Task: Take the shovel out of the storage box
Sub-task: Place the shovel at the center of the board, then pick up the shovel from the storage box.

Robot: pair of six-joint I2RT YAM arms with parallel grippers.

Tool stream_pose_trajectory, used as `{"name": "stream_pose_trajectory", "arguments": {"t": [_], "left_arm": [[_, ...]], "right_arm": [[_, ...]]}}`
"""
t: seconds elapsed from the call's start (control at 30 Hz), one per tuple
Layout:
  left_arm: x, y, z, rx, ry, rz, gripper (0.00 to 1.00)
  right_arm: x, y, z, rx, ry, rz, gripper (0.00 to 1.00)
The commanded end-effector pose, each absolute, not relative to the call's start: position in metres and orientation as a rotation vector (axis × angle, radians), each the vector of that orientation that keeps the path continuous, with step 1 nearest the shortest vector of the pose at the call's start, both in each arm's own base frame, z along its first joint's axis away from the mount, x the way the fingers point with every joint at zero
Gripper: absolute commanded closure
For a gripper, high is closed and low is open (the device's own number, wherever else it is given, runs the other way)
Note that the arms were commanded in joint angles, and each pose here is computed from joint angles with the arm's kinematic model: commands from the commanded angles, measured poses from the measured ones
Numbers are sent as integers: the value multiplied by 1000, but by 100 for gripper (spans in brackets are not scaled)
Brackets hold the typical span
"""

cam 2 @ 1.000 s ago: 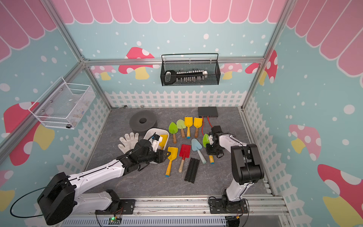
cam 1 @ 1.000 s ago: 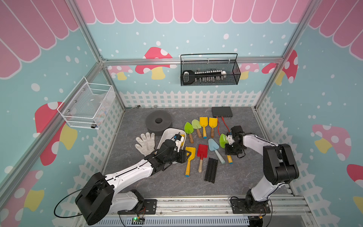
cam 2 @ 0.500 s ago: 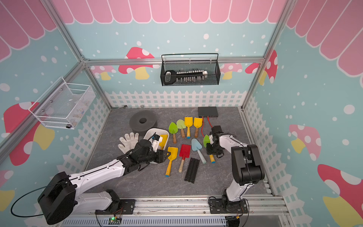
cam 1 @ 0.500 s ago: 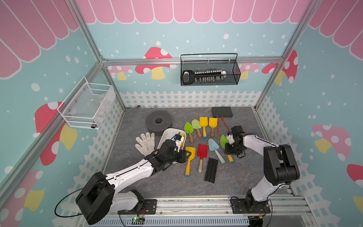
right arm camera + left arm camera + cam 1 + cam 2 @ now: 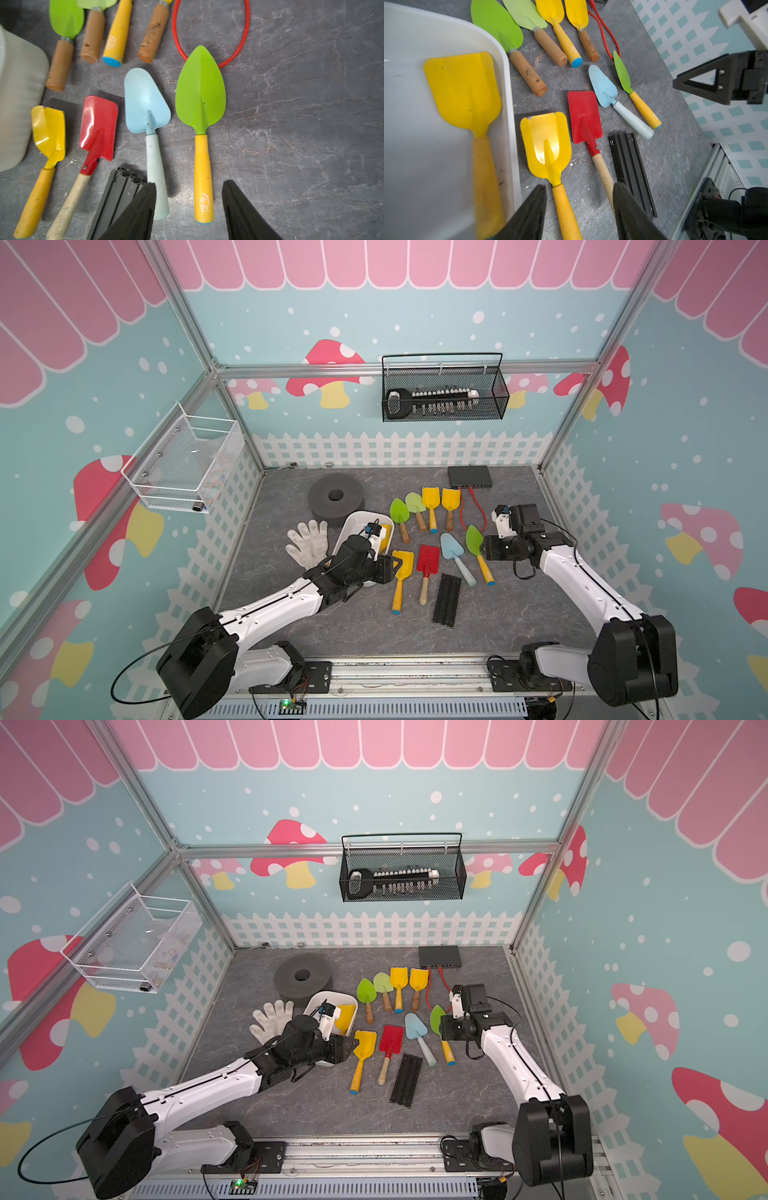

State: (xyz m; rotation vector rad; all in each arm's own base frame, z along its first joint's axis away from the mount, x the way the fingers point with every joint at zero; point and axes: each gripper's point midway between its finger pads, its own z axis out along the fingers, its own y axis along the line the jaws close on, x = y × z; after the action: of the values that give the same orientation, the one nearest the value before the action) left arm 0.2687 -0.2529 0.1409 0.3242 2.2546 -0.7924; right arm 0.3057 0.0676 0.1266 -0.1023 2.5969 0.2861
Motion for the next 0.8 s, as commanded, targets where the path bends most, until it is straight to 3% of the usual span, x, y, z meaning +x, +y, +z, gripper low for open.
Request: {"name": "stream_pose_trajectory", "arguments": {"t": [0.0,0.47,0.77], "left_arm": [[277,-236,152,291,2206,-692,45],[296,-195,135,126,2280,-517,44],[309,-182,105,48,2392,-525,44]], "right_arm": [[289,85,136,-167,2576,390,43],[288,171,195,-392,2426,650,45],[298,222,186,-585,2438,681,42]]}}
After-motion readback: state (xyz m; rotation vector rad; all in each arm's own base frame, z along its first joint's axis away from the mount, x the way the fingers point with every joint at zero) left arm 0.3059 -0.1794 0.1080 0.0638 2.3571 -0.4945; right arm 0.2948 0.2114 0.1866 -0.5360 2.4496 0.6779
